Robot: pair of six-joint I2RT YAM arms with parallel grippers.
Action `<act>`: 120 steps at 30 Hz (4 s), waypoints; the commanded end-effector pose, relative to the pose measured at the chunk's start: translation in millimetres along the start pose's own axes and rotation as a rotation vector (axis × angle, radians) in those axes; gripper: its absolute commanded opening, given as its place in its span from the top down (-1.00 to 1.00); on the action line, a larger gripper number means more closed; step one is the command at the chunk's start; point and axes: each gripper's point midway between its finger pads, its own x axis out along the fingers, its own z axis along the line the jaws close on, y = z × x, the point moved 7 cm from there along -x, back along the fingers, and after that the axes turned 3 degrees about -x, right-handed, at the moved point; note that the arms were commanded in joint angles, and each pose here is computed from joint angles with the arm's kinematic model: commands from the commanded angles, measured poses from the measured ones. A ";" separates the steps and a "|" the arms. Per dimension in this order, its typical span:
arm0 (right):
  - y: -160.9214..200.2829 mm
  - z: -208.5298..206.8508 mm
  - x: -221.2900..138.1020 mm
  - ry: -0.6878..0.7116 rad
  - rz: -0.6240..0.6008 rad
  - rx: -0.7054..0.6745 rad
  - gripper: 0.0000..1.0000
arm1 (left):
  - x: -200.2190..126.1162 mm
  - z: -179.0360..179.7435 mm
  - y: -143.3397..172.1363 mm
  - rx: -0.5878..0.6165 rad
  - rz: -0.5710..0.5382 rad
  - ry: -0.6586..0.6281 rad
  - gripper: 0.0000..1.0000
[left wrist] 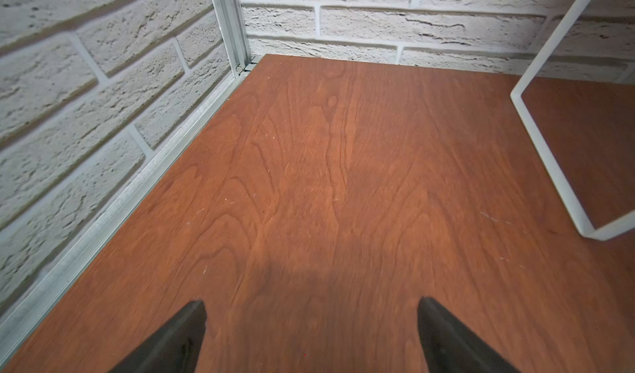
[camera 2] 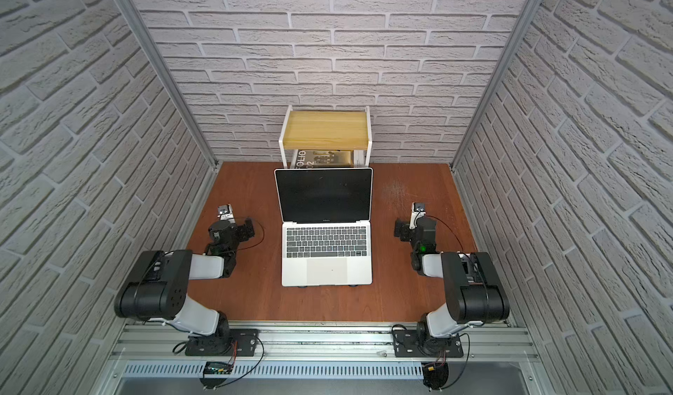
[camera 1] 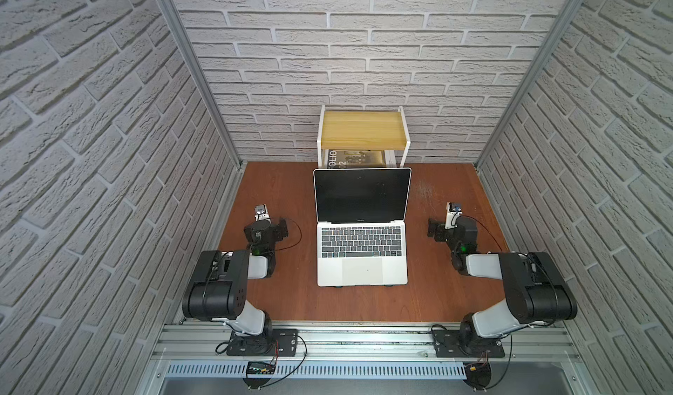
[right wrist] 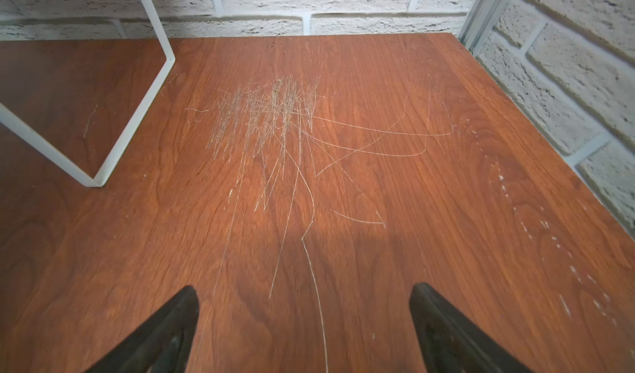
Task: Close the laptop lid and set it aside
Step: Close the lid of the laptop.
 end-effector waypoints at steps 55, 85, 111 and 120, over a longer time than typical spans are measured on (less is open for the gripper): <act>-43.4 92.6 -161.5 -0.441 0.098 0.024 -0.83 | -148.6 -285.5 -238.2 0.832 0.278 1.353 -0.96; -27.3 90.4 -136.1 -0.299 0.252 0.113 -0.79 | -173.7 -306.3 -202.1 0.959 0.335 1.345 -0.36; -14.2 96.9 -124.3 -0.306 0.315 0.159 -0.77 | -198.7 -311.1 -162.8 1.025 0.314 1.364 -0.29; -7.7 99.2 -110.1 -0.274 0.361 0.191 -0.76 | -209.8 -312.5 -149.7 1.078 0.296 1.378 -0.27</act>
